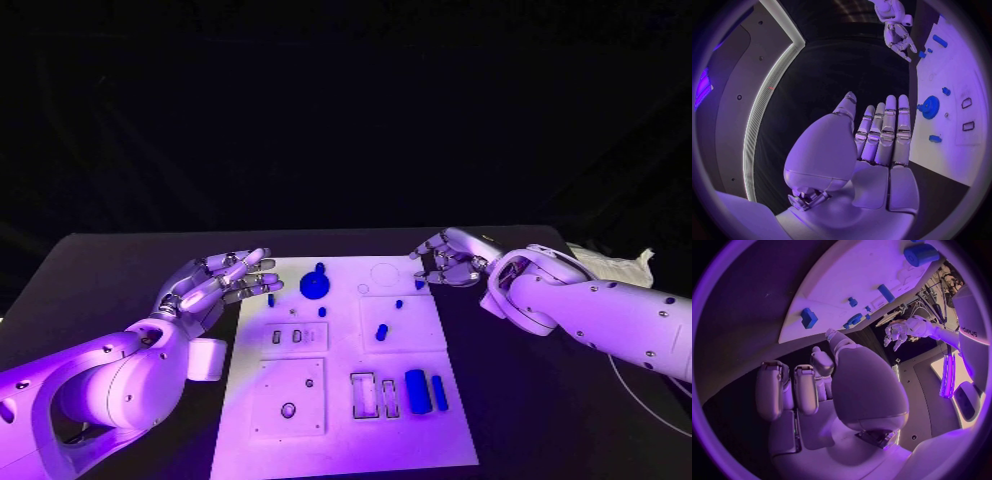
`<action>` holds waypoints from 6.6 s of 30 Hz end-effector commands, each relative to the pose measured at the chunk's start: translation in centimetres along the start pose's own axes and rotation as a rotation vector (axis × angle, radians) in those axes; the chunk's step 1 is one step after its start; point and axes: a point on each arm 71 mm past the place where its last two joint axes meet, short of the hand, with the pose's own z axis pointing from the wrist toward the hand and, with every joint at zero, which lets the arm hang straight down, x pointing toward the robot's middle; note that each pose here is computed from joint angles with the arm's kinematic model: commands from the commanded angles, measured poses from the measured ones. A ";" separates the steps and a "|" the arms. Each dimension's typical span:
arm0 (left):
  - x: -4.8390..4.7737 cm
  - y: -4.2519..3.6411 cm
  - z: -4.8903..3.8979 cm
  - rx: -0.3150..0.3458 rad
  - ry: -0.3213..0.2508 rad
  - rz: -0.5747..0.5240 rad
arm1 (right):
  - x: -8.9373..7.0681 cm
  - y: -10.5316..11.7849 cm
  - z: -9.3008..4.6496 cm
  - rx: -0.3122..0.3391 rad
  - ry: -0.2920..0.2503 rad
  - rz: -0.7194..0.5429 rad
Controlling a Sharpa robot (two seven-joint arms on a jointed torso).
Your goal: Assemble the parts on the task board
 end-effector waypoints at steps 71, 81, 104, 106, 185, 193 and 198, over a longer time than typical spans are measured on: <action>0.07 0.05 0.05 -0.008 0.017 -0.010 | 2.0 -1.6 0.3 0.023 0.010 -0.034; -0.07 0.04 0.06 -0.009 0.014 -0.008 | 2.5 3.4 0.8 0.047 -0.016 0.112; -0.50 0.22 0.55 -0.005 0.003 -0.007 | 11.5 17.7 2.3 -0.086 0.170 0.057; -0.45 0.23 0.57 -0.006 0.005 -0.008 | 12.0 18.0 2.4 -0.085 0.182 0.052; -0.28 0.32 0.56 -0.017 0.019 -0.015 | 13.5 18.7 1.9 -0.058 0.113 -0.043; -0.56 0.70 0.67 -0.066 0.043 0.061 | 11.3 20.5 1.1 -0.286 -0.039 0.130; -1.09 1.41 0.99 -0.144 0.064 0.158 | 9.5 20.5 0.6 -0.384 -0.033 0.206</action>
